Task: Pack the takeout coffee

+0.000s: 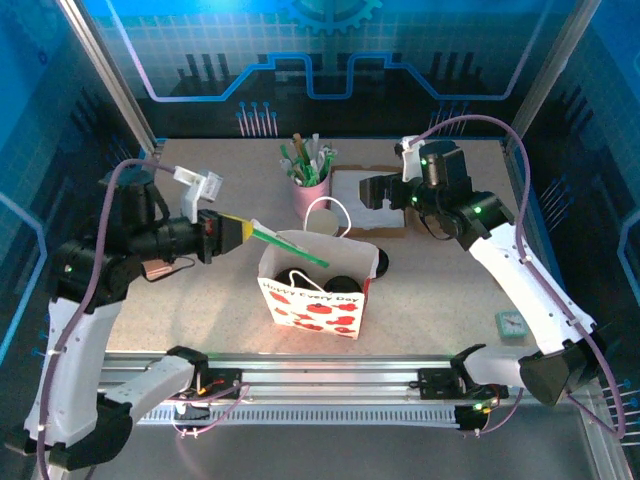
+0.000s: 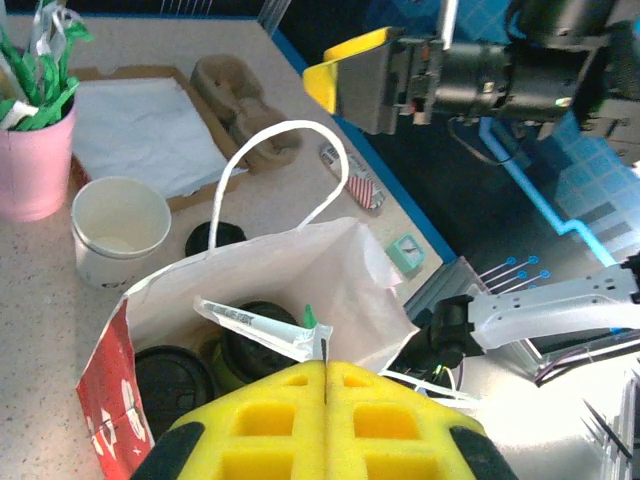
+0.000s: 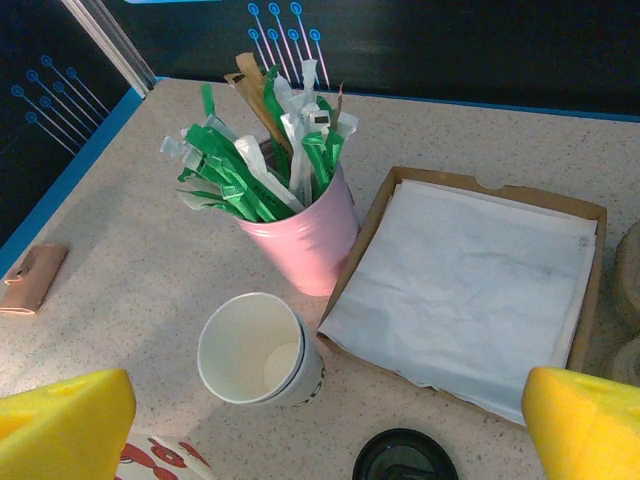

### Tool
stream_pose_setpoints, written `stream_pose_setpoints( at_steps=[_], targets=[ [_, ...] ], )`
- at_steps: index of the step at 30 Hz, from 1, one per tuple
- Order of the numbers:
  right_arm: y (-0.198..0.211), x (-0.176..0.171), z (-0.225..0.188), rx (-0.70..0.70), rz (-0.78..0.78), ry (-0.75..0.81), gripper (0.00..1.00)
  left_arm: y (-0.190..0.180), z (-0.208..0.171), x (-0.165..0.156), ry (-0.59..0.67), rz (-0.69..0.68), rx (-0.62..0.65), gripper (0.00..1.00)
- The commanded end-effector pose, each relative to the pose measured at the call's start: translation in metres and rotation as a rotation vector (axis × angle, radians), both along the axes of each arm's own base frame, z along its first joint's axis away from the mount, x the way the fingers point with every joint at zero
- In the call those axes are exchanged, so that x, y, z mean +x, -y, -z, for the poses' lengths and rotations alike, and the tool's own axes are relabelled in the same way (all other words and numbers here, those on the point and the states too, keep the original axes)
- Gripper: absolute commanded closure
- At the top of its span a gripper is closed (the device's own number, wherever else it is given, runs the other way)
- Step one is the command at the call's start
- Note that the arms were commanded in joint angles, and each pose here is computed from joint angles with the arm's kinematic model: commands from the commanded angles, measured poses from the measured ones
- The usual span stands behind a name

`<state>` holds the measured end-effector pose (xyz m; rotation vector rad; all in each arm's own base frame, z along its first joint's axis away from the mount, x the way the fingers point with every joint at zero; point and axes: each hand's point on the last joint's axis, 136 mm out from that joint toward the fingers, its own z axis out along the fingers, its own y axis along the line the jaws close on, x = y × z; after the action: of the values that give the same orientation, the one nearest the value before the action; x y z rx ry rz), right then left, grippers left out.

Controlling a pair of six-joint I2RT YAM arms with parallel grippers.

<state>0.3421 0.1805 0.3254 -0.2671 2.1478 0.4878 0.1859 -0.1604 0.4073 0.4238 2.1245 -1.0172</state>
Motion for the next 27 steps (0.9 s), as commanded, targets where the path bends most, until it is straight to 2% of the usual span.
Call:
stream_pose_setpoints(
  at_steps=[1,12,21,27],
  targets=[
    [-0.001,-0.005,0.002,-0.001,0.003,-0.004,0.0,0.003,0.01,0.006,-0.003,0.003,0.043,1.0],
    [-0.003,-0.005,0.007,-0.009,0.004,-0.012,0.0,0.034,0.053,0.021,-0.038,0.058,0.294,1.0],
    [-0.004,-0.005,0.012,-0.018,-0.001,-0.022,0.0,0.058,0.077,0.023,-0.072,0.119,0.368,1.0],
    [-0.003,-0.003,0.012,-0.027,0.009,-0.02,0.0,0.07,0.085,0.018,-0.086,0.157,0.374,0.86]
  ],
)
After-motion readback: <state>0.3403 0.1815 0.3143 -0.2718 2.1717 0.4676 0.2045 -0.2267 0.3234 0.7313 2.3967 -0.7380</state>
